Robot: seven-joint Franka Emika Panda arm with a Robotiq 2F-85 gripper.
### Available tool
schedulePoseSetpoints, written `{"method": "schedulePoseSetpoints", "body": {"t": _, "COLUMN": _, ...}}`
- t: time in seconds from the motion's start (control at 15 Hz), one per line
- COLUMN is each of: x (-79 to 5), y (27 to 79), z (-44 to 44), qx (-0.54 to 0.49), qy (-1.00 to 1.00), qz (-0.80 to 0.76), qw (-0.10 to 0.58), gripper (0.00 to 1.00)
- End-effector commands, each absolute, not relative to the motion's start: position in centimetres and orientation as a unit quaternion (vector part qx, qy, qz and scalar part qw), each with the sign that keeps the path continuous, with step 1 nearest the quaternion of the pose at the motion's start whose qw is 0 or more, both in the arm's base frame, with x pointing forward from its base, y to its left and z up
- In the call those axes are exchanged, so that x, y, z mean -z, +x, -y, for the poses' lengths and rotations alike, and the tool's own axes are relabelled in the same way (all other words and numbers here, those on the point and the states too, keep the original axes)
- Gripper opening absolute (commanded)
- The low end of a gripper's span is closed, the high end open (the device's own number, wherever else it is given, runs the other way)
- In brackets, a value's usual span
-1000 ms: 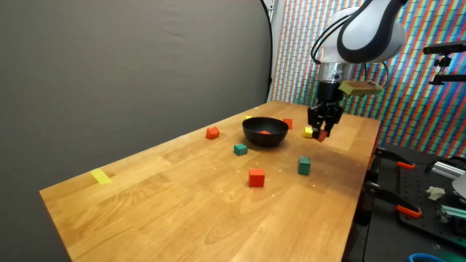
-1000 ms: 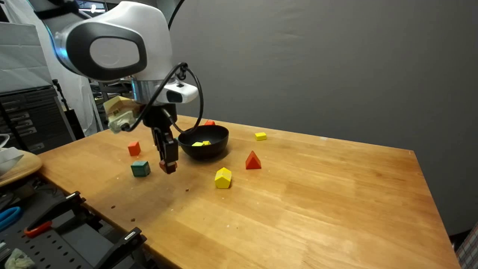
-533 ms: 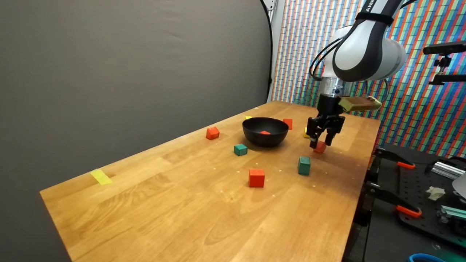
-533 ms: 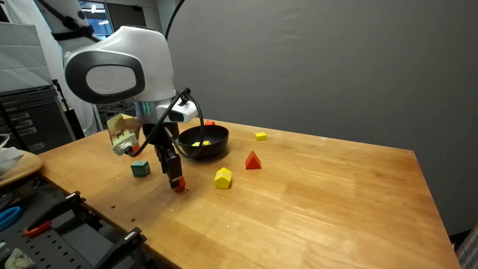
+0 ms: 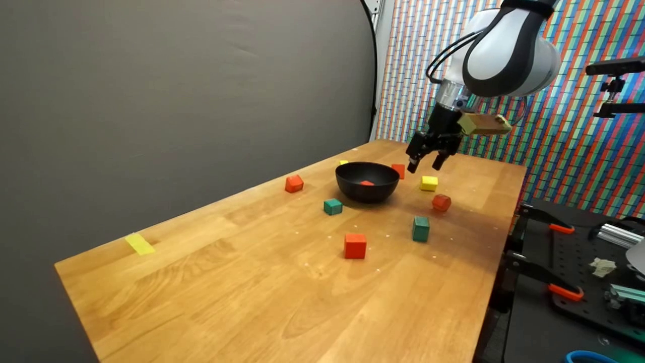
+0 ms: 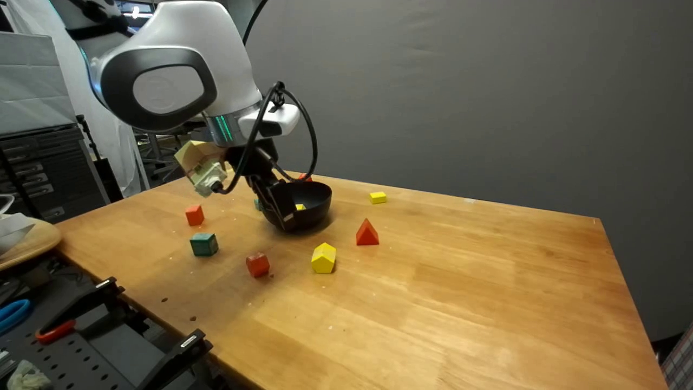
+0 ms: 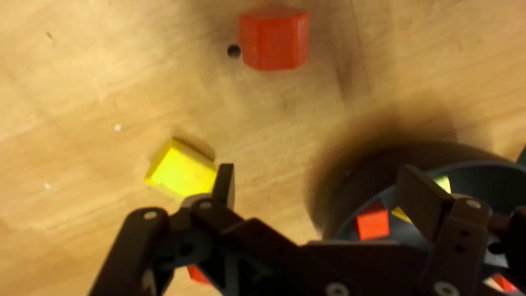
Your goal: Remove the blocks from the bowl
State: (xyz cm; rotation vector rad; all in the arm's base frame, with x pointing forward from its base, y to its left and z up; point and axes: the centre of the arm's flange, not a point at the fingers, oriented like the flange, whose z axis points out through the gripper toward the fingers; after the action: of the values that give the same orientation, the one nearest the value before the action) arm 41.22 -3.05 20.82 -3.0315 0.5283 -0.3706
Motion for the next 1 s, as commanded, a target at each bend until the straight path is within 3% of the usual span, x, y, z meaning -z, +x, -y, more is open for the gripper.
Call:
{"method": "schedulePoseSetpoints", "body": {"t": 0.0, "x": -24.2, "y": 39.7, "z": 2.5, "qx": 0.192, "qy": -0.967, "qz": -0.169, "qw": 0.017, "gripper": 1.00}}
{"method": "schedulePoseSetpoints", "body": {"t": 0.47, "x": -23.6, "y": 46.7, "z": -1.7, "qx": 0.167, "qy": -0.982, "qz": -0.079, "qw": 0.047, "gripper": 1.00}}
{"method": "schedulePoseSetpoints", "body": {"t": 0.93, "x": -22.8, "y": 53.7, "z": -1.2, "qx": 0.106, "qy": -0.993, "qz": -0.044, "qw": 0.021, "gripper": 1.00}}
